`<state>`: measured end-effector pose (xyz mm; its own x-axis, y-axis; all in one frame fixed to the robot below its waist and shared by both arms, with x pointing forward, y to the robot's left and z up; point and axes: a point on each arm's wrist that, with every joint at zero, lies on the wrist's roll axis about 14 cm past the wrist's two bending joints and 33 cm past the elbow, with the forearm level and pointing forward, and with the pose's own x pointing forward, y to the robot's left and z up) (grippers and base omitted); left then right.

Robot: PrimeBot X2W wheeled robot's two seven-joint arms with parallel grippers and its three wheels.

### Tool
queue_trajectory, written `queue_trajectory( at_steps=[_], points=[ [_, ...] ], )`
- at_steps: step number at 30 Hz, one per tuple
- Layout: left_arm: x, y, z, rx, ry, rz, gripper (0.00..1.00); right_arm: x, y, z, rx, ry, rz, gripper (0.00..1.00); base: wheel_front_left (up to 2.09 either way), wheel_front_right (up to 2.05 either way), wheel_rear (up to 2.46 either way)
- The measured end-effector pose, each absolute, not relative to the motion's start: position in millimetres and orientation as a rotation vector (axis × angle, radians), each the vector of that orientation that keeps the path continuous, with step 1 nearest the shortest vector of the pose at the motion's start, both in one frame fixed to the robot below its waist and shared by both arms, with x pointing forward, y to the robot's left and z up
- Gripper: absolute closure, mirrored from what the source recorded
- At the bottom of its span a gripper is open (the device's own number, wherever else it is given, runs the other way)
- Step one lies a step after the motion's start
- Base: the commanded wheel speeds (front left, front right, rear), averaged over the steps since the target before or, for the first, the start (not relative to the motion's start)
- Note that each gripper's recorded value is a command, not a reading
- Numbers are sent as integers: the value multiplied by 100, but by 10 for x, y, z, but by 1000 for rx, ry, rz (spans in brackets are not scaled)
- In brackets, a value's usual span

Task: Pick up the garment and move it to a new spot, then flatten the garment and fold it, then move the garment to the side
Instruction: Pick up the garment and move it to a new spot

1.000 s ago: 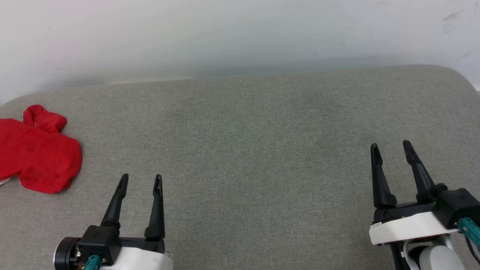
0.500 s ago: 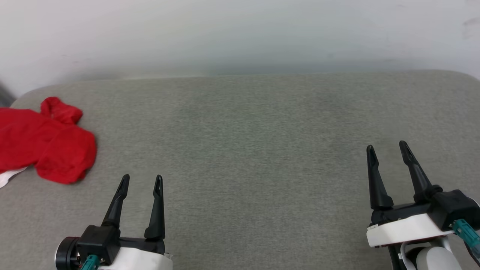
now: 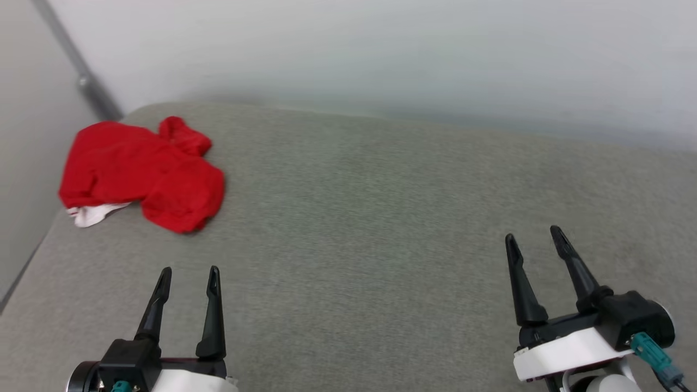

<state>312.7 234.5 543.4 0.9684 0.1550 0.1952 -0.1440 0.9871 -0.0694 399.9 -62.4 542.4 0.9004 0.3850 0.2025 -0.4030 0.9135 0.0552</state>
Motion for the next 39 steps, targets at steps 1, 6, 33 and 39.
queue_trajectory(
  at_steps=[1, 6, 33, 39],
  points=[
    [3076, 2396, 5440, -51, -204, 169, 0, 3987, -559, 5418, 100, -187, 427, 0, 0, 0, 0],
    [2822, 2623, 5476, -36, -219, 252, 0, 3951, -250, 5465, 116, -193, 517, 0, 0, 0, 0],
    [2153, 3024, 5599, -6, -273, 430, 0, 3766, 361, 5508, 147, -183, 701, 0, 0, 0, 0],
    [2294, 3024, 5623, -25, -272, 417, 0, 3880, 330, 5481, 133, -190, 686, 0, 0, 0, 0]
  ],
)
